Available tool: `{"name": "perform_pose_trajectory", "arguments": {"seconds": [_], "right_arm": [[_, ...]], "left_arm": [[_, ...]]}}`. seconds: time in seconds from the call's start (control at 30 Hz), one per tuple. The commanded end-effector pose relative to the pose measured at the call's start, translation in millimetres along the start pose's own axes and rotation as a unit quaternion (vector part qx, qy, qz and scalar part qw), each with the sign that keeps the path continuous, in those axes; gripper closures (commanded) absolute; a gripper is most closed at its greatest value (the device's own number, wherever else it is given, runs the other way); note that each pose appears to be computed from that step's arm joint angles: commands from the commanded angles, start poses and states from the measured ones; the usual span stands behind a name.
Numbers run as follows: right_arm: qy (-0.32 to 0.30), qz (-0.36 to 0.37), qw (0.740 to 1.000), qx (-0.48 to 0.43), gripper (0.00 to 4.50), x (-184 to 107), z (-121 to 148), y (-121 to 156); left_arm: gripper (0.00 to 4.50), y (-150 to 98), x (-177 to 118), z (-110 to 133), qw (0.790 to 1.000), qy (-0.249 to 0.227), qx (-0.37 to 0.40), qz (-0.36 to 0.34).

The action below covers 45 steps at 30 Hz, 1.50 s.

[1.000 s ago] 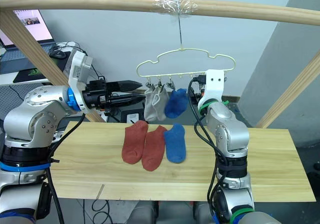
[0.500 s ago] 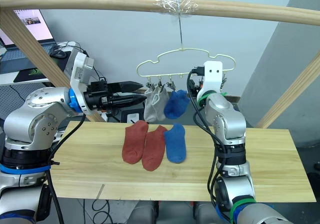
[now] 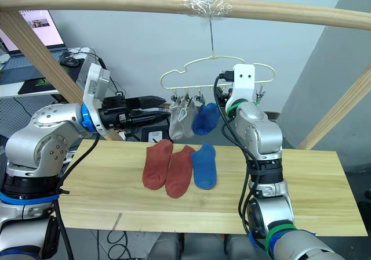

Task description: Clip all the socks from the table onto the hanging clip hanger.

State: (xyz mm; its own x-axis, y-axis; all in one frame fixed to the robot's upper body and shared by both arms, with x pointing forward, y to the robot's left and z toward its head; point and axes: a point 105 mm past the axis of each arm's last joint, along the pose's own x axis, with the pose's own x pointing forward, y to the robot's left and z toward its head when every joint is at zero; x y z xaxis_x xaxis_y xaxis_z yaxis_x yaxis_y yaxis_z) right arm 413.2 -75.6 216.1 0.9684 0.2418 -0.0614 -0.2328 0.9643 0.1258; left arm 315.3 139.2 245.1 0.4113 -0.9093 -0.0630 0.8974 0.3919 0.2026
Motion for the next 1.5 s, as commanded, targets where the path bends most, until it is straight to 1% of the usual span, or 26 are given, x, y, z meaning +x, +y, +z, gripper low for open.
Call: {"name": "perform_pose_trajectory", "arguments": {"seconds": [0.03, 0.1, 0.13, 0.17, 0.2, 0.23, 0.3, 0.33, 0.47, 0.63, 0.77, 0.83, 0.9, 1.0, 1.07, 1.13, 1.17, 1.23, 1.33, 1.5], "right_arm": [[-0.030, 0.000, 1.000, -0.006, 2.12, -1.4, 18.1, 1.3], [-0.030, -0.006, 1.000, -0.008, 2.88, -1.5, 18.1, -0.8], [-0.030, -0.009, 0.999, -0.008, 3.13, -1.6, 18.2, -1.9], [-0.030, -0.011, 0.999, -0.008, 3.55, -1.7, 18.3, -2.8], [-0.030, -0.012, 0.999, -0.009, 3.71, -1.7, 18.3, -3.4], [-0.030, -0.014, 0.999, -0.008, 3.99, -1.6, 18.2, -4.2], [-0.029, -0.018, 0.999, -0.007, 4.37, -1.7, 17.9, -5.9], [-0.029, -0.019, 0.999, -0.007, 4.38, -1.7, 17.9, -6.6], [-0.031, -0.025, 0.999, -0.005, 4.38, -1.8, 19.0, -9.0], [-0.033, -0.023, 0.999, -0.003, 4.38, -2.1, 20.6, -8.7], [-0.032, -0.018, 0.999, 0.001, 4.38, -1.9, 21.5, -6.3], [-0.033, -0.016, 0.999, 0.002, 4.38, -1.9, 22.3, -5.0], [-0.033, -0.016, 0.999, 0.002, 4.38, -1.9, 22.6, -4.6], [-0.034, -0.016, 0.999, 0.003, 4.38, -2.7, 23.5, -4.6], [-0.035, -0.016, 0.999, 0.003, 4.38, -3.2, 24.4, -4.5], [-0.035, -0.015, 0.999, 0.002, 4.38, -3.4, 25.2, -3.8], [-0.036, -0.015, 0.999, 0.002, 4.38, -3.6, 25.5, -3.5], [-0.036, -0.014, 0.999, 0.003, 4.38, -3.9, 26.1, -3.2], [-0.036, -0.013, 0.999, 0.002, 4.38, -4.4, 26.7, -2.3], [-0.036, -0.015, 0.999, 0.003, 4.38, -6.6, 27.1, -3.5]], "left_arm": [[2.20, -2.7, -1.6, 11.4, 1.000, -0.016, 0.017, -0.001], [2.20, -2.6, -1.1, 10.9, 1.000, -0.015, 0.017, 0.000], [2.20, -2.3, -0.8, 10.3, 1.000, -0.014, 0.018, 0.002], [2.20, -1.7, -0.4, 9.3, 1.000, -0.011, 0.018, 0.006], [2.20, -1.3, 0.0, 8.7, 1.000, -0.010, 0.018, 0.008], [2.20, -0.9, 0.4, 7.8, 1.000, -0.008, 0.018, 0.010], [2.20, 0.3, 1.5, 3.4, 1.000, 0.003, 0.014, 0.020], [2.20, 1.1, 2.4, 0.1, 1.000, 0.012, 0.011, 0.025], [2.20, -0.9, 9.9, -21.0, 0.996, 0.074, 0.005, 0.045], [2.20, -15.5, 19.5, -42.1, 0.994, 0.103, -0.026, 0.032], [2.20, -22.6, 31.6, -67.1, 0.988, 0.141, -0.045, 0.039], [2.20, -26.1, 40.8, -89.2, 0.982, 0.180, -0.043, 0.039], [2.20, -27.9, 44.8, -97.8, 0.980, 0.193, -0.041, 0.037], [1.71, -24.4, 58.9, -118.4, 0.977, 0.203, -0.026, 0.052], [1.16, -20.7, 70.8, -129.9, 0.976, 0.208, -0.021, 0.066], [0.48, -18.5, 79.2, -135.8, 0.975, 0.208, -0.021, 0.071], [0.27, -17.5, 83.2, -138.2, 0.975, 0.206, -0.028, 0.074], [0.27, -14.7, 91.6, -149.4, 0.973, 0.213, -0.034, 0.082], [0.27, -12.0, 102.7, -171.3, 0.965, 0.244, -0.025, 0.088], [0.27, -6.4, 113.9, -185.1, 0.961, 0.260, -0.021, 0.094]]}}
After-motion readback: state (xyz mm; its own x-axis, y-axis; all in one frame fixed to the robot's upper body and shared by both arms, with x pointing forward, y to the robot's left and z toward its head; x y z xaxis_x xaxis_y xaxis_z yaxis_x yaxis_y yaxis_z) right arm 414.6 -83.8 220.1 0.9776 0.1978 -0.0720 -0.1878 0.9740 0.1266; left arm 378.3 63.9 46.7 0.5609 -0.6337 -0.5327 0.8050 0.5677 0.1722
